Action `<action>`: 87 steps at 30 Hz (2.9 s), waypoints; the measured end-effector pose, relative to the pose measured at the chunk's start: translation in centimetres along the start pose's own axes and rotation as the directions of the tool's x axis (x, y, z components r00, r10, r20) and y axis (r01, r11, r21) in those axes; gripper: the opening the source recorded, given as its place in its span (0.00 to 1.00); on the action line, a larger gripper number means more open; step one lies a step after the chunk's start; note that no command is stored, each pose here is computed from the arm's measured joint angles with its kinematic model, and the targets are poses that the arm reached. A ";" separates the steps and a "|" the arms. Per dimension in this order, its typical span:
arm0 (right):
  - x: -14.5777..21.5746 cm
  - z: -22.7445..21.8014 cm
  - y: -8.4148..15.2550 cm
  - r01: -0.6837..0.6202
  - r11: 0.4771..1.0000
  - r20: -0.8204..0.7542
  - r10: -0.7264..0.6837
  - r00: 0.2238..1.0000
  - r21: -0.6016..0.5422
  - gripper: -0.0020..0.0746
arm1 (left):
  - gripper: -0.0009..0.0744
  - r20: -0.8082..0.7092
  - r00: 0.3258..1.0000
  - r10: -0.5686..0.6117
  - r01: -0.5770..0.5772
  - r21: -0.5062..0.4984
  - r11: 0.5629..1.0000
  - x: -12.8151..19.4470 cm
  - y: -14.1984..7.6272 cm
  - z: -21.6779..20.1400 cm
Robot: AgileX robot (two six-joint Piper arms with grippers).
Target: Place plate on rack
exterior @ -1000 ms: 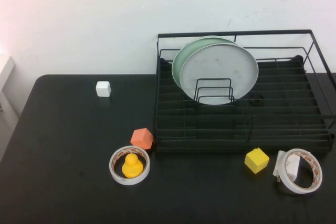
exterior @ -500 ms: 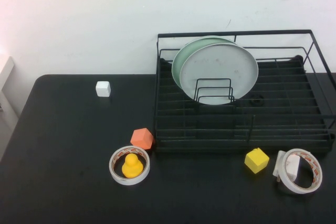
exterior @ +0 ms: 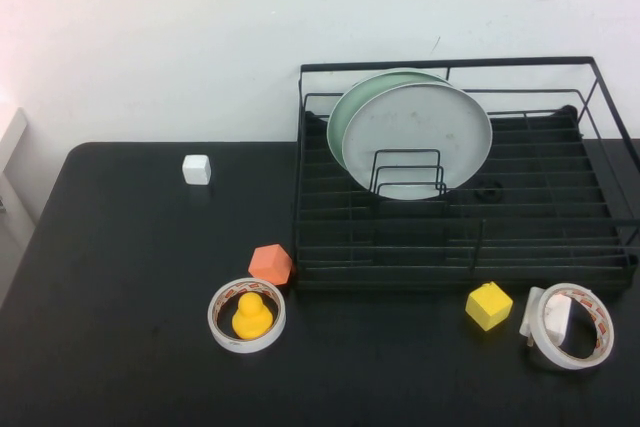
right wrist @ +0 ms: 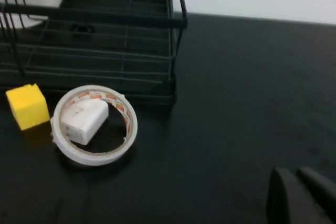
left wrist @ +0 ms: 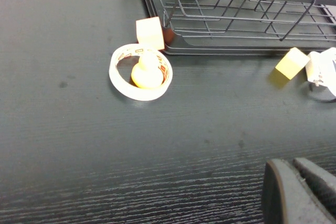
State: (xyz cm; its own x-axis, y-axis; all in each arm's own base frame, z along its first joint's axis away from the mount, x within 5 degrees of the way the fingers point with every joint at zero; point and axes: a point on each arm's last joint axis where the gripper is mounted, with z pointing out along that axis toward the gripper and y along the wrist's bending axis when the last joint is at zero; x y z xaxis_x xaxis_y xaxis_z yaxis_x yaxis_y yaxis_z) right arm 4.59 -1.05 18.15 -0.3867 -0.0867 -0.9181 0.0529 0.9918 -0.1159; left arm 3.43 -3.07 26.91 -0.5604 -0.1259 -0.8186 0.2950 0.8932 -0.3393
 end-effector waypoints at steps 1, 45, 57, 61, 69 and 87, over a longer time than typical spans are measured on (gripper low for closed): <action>0.1 0.1 0.0 0.000 1.000 -0.004 0.000 1.000 0.002 0.04 | 0.01 0.000 1.000 0.000 0.000 0.000 1.000 0.0 0.0 0.0; 0.7 0.9 1.0 0.055 0.997 0.077 -0.051 0.996 -0.048 0.04 | 0.01 0.000 1.000 0.005 -0.005 0.002 1.000 0.0 0.0 0.0; 0.7 0.9 1.0 0.052 0.997 0.077 -0.048 0.996 -0.051 0.04 | 0.01 0.000 1.000 0.005 -0.005 0.002 1.000 0.0 0.0 0.0; 0.7 0.9 1.0 0.052 0.997 0.077 -0.048 0.996 -0.051 0.04 | 0.01 0.000 1.000 0.006 -0.006 0.002 1.000 0.0 0.0 0.0; 0.7 0.9 1.0 0.050 0.997 0.077 -0.046 0.996 -0.052 0.04 | 0.01 0.000 1.000 0.006 -0.006 0.001 1.000 0.0 0.0 0.0; 0.7 0.9 1.0 0.048 0.997 0.073 -0.044 0.996 -0.055 0.04 | 0.01 0.361 0.930 0.073 0.065 -0.358 0.932 3.5 5.0 2.1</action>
State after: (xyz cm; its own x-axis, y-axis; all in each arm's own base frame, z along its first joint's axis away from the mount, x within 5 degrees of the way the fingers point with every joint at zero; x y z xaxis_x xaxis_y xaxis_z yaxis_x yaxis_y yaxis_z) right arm 5.16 -0.19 17.05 -0.3204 -0.1372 -0.9373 -0.0164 0.9901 -0.1394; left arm 4.56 0.06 21.39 -0.2199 -0.2075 -0.9532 -0.0386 0.9782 -0.2040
